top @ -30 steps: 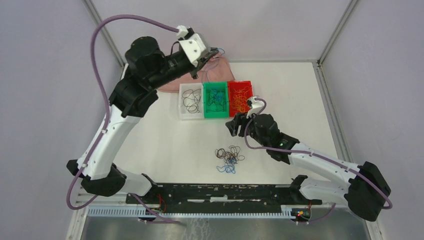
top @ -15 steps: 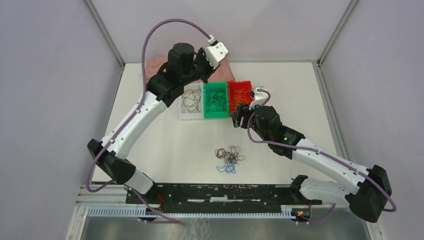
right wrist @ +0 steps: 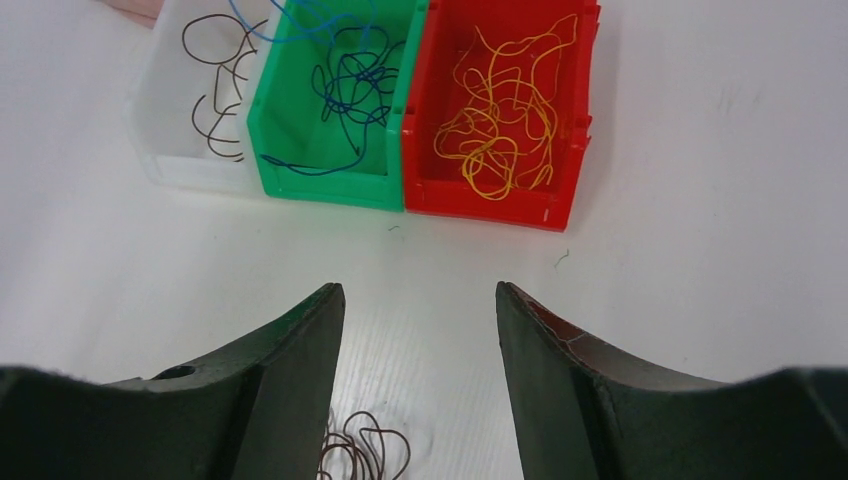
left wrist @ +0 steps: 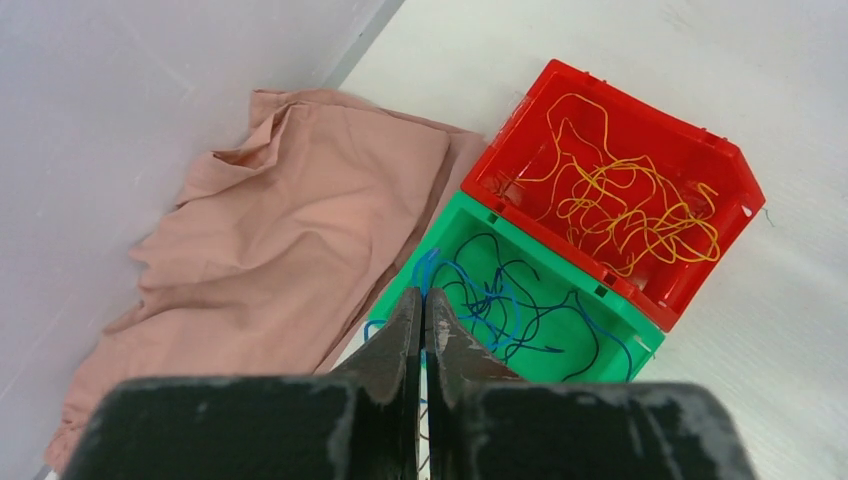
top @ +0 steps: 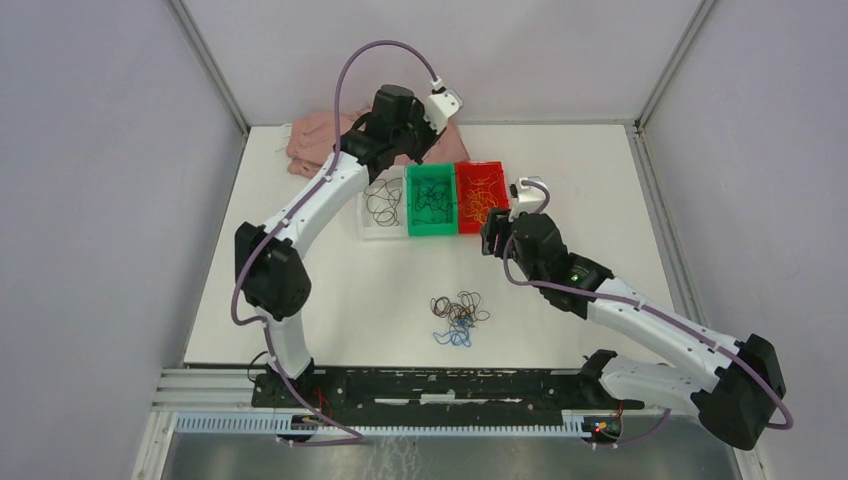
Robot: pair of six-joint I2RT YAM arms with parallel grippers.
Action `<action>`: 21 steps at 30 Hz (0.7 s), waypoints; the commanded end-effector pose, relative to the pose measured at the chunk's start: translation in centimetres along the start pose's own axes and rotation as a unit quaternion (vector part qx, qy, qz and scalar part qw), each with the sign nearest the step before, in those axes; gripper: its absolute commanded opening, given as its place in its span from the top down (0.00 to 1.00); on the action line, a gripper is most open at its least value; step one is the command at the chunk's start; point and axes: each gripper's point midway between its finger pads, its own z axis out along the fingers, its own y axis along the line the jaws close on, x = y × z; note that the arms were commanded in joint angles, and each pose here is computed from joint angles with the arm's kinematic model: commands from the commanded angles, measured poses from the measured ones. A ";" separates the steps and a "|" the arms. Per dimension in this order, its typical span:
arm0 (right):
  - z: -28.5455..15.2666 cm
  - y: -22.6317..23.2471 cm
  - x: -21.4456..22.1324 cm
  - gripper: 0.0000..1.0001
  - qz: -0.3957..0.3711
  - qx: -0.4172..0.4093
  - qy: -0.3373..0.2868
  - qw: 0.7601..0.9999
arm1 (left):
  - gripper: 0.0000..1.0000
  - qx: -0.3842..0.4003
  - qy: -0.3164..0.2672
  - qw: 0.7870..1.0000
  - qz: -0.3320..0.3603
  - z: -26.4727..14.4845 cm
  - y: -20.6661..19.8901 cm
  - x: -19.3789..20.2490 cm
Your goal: Untangle the cables
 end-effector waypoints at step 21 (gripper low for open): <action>-0.9 -3.5 -1.5 0.39 0.026 0.039 -0.020 0.999 | 0.97 0.045 0.045 0.996 -0.059 7.9 -2.7 6.6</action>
